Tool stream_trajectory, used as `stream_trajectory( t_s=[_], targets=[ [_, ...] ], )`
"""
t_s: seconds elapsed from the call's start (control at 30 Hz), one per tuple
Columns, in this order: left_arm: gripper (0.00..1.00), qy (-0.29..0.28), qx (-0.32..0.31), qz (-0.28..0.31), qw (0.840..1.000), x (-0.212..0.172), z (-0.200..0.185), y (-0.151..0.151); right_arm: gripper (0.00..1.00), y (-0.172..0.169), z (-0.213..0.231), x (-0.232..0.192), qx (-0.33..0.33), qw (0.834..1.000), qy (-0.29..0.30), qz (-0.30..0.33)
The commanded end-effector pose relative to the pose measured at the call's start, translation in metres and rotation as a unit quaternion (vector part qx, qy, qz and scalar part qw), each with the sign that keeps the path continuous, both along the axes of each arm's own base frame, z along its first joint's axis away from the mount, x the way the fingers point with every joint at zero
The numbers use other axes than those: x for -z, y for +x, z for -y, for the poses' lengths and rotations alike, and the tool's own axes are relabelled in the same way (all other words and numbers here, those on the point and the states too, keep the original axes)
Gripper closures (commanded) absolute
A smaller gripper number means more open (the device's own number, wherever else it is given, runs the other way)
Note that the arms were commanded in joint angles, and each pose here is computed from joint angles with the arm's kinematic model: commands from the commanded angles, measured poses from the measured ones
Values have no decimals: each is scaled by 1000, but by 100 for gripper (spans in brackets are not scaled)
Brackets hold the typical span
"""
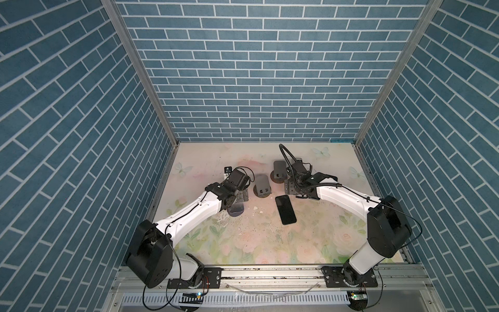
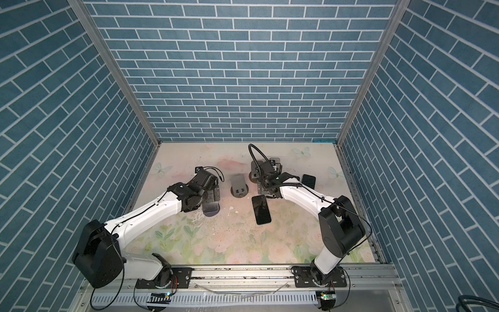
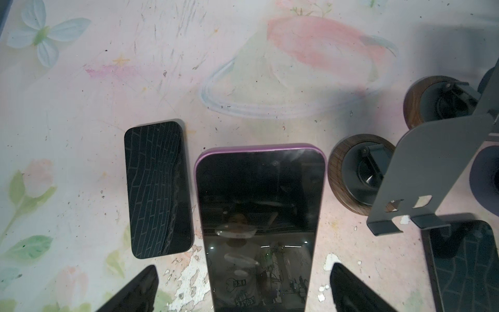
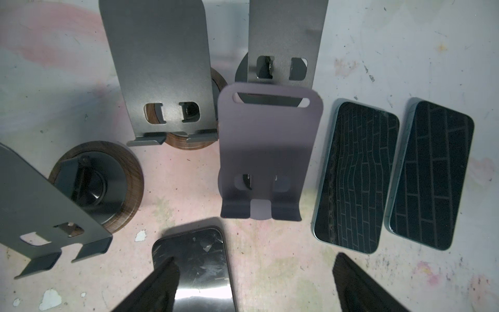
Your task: Remove the phone from the phone stand
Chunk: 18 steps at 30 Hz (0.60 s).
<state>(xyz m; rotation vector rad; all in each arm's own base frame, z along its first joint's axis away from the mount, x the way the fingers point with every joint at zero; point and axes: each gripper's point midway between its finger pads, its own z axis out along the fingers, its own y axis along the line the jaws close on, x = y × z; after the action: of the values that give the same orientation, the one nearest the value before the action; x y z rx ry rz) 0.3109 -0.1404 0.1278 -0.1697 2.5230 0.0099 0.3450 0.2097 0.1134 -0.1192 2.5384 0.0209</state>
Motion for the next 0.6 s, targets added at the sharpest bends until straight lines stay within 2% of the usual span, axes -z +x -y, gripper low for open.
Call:
stream_trajectory(
  t_s=[0.0,0.57],
  targets=[
    [0,2,-5,5,1000,-2,4,5,9,-2,7,5,21,1000,4,0],
    [3,6,-17,-7,1000,22,6,11,9,-5,3,20,17,1000,12,-15]
  ],
)
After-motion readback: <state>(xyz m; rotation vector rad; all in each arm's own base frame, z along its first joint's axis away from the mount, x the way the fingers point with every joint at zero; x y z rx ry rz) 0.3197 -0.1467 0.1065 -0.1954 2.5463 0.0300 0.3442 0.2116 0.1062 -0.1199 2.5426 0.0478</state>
